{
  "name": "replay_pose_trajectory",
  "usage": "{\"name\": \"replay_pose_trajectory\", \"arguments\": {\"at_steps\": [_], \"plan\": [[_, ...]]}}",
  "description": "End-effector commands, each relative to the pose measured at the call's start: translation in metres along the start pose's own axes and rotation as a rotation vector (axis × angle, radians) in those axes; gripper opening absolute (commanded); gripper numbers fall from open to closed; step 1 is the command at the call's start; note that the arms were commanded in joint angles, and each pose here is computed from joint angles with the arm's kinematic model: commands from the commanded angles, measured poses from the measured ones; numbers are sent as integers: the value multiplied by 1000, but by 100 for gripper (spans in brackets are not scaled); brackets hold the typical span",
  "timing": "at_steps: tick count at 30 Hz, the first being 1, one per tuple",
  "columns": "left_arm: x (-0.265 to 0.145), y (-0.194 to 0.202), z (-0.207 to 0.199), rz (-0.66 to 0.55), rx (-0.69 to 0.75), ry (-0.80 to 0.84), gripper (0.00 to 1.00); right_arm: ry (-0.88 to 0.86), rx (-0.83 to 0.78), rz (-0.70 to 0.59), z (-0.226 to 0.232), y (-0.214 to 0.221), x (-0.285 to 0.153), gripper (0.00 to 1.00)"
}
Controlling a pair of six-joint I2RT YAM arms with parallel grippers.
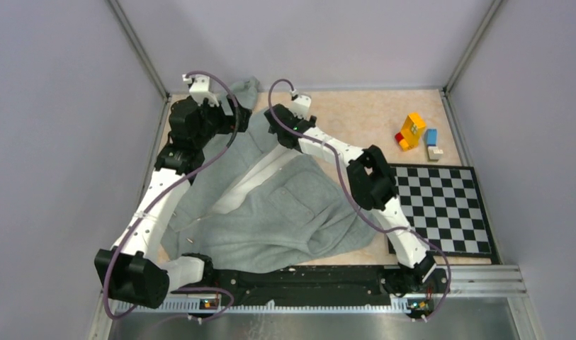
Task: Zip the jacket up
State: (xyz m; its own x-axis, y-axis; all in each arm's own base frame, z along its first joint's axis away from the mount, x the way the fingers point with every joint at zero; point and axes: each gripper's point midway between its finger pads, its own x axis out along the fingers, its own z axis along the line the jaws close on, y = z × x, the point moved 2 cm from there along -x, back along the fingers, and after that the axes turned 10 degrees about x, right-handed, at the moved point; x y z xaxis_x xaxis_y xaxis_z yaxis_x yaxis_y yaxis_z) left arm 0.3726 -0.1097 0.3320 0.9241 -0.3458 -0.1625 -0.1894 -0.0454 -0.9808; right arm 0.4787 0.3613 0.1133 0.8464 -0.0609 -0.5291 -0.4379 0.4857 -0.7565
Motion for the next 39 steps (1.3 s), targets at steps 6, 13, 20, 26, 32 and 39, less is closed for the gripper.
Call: {"name": "replay_pose_trajectory", "arguments": {"at_steps": [6,13,20,26,32,39], "plan": [[-8,8,-11,-30,52,89,99,130,-180,-1,-10,26,20,95],[-14,7,-16,-45,40,111,99,133,-200,28,-21,27,-6,91],[-16,7,-24,-50,22,156,99,106,-141,60,-37,18,-36,89],[-17,7,-23,-52,25,150,99,20,-94,105,-44,19,-54,89],[-19,7,-24,-68,37,145,99,-68,58,175,-52,25,-43,85],[-11,16,-30,-27,7,203,99,-287,178,185,-40,15,-37,73]]}}
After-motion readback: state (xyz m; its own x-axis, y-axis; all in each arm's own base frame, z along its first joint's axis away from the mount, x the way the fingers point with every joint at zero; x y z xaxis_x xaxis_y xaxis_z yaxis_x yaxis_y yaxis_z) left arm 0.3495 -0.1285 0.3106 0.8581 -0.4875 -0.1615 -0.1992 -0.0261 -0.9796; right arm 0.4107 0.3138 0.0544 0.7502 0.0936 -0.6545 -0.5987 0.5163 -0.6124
